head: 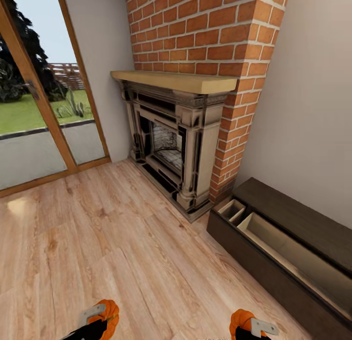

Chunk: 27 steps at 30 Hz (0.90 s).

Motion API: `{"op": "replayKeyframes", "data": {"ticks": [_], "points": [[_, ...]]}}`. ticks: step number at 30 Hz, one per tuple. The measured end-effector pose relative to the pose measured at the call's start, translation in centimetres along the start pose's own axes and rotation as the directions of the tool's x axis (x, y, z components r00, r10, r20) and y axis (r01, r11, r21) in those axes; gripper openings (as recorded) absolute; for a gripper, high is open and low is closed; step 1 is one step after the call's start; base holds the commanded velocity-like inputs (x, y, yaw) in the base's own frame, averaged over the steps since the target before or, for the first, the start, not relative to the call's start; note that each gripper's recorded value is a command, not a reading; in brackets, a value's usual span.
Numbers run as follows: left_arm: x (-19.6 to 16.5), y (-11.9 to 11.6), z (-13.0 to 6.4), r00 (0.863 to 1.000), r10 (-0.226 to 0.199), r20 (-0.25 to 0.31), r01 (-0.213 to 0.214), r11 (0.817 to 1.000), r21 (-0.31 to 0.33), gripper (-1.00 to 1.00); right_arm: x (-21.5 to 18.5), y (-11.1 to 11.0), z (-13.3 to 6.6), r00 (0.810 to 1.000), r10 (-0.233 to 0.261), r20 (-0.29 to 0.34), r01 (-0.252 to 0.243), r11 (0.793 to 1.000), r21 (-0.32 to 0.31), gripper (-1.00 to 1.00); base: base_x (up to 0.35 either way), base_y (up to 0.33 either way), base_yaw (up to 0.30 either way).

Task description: Place each of the two pumpkins and all three candles from the living room inside a cabinet in the living room (use any cabinet), then make sure every cabinet is closed, and position the cauldron so it is next to a table in the living room.

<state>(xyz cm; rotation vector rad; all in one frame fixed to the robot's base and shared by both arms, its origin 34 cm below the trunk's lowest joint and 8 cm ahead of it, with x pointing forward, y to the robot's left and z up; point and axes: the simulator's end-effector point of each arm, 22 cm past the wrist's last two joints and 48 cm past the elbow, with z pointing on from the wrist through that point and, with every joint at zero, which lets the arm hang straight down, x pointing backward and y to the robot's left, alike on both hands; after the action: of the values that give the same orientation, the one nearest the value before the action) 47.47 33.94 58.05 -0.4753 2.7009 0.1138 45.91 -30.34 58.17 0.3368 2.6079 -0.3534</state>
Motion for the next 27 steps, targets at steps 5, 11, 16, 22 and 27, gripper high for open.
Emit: {"op": "replayKeyframes", "data": {"ticks": [5, 11, 16, 22, 27], "points": [[-0.1, 0.0, -0.5, 1.000, 0.000, 0.000, 0.000, 1.000, 0.001, -1.00, -0.2, -0.1, -0.4, 1.000, 0.000, 0.000, 0.000, 1.000, 0.000, -1.00, 0.000, 0.000, -0.280], [-0.3, 0.1, -1.2, 1.000, 0.000, -0.001, 0.000, 1.000, 0.001, -1.00, -0.4, -0.3, -1.1, 1.000, 0.000, 0.000, 0.000, 1.000, 0.000, -1.00, 0.000, 0.000, -0.280], [-0.4, 0.1, -1.7, 1.000, 0.000, -0.002, 0.000, 1.000, 0.001, -1.00, -0.6, -0.5, -1.6, 1.000, 0.003, -0.001, -0.003, 1.000, 0.001, -1.00, 0.000, 0.000, -0.280], [-0.5, 0.2, -2.4, 1.000, 0.000, -0.001, 0.000, 1.000, 0.001, -1.00, -0.8, -0.7, -2.3, 1.000, 0.006, -0.001, -0.006, 1.000, 0.002, -1.00, 0.000, 0.000, -0.280], [-0.7, 0.2, -3.0, 1.000, 0.001, 0.001, -0.001, 1.000, 0.002, -1.00, -1.0, -0.8, -2.8, 1.000, 0.008, 0.000, -0.008, 1.000, 0.003, -1.00, 0.000, 0.000, -0.280]]}}
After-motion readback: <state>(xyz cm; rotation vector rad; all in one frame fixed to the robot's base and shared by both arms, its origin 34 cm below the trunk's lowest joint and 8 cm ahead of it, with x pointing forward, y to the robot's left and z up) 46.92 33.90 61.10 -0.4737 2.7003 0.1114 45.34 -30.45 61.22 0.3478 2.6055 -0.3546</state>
